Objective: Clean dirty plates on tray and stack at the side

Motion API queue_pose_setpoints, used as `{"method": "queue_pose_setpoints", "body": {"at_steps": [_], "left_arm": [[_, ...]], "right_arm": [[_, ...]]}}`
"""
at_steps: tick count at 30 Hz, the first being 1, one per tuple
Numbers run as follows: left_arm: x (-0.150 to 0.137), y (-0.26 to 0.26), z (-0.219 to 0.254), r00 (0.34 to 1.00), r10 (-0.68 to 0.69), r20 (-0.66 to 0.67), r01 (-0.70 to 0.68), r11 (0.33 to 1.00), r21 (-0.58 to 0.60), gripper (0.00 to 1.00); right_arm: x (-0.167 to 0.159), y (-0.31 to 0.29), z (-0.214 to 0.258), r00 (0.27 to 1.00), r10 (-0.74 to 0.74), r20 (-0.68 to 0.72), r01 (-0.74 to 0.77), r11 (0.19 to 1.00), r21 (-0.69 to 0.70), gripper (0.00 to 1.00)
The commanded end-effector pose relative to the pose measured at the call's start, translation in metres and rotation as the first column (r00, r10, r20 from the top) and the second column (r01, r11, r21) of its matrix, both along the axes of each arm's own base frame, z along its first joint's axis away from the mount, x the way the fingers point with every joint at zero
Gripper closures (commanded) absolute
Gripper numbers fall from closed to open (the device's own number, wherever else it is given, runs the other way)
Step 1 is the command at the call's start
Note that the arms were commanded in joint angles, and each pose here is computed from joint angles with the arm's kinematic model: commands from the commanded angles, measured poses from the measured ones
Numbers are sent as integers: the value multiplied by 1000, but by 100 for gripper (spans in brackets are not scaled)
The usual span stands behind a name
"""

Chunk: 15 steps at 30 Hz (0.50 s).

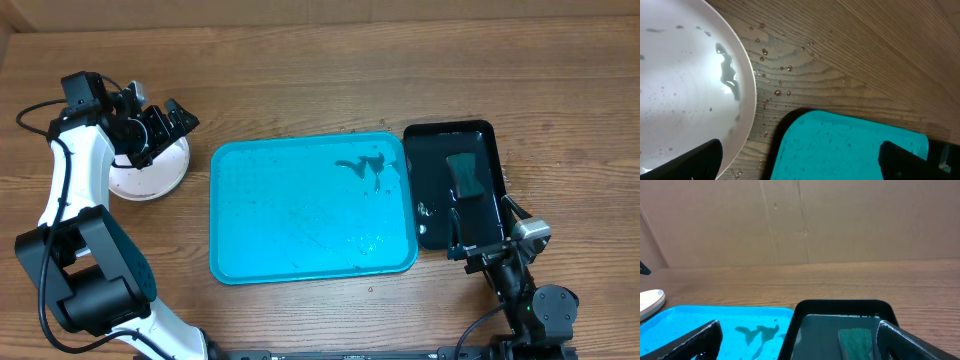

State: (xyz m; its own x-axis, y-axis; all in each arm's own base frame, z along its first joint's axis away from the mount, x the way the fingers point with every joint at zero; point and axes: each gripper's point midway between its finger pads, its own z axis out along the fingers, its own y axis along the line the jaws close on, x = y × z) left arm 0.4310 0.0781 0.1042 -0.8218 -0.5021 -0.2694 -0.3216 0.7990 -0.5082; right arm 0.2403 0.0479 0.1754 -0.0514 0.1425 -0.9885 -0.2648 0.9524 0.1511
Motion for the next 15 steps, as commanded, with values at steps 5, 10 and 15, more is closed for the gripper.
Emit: {"method": "queue_pose_setpoints", "body": {"at_steps": [5, 10, 15], "left_arm": [[4, -2, 4, 999, -29, 23, 29, 1000, 4, 0], [4, -2, 4, 999, -29, 24, 29, 1000, 4, 0], [4, -2, 4, 999, -29, 24, 29, 1000, 4, 0]], "right_arm": [[-1, 2, 0, 1000, 9, 7, -9, 1000, 8, 0], [2, -6, -1, 999, -40, 12, 40, 999, -11, 0], [6, -36, -5, 977, -215, -8, 215, 977, -12, 0]]}}
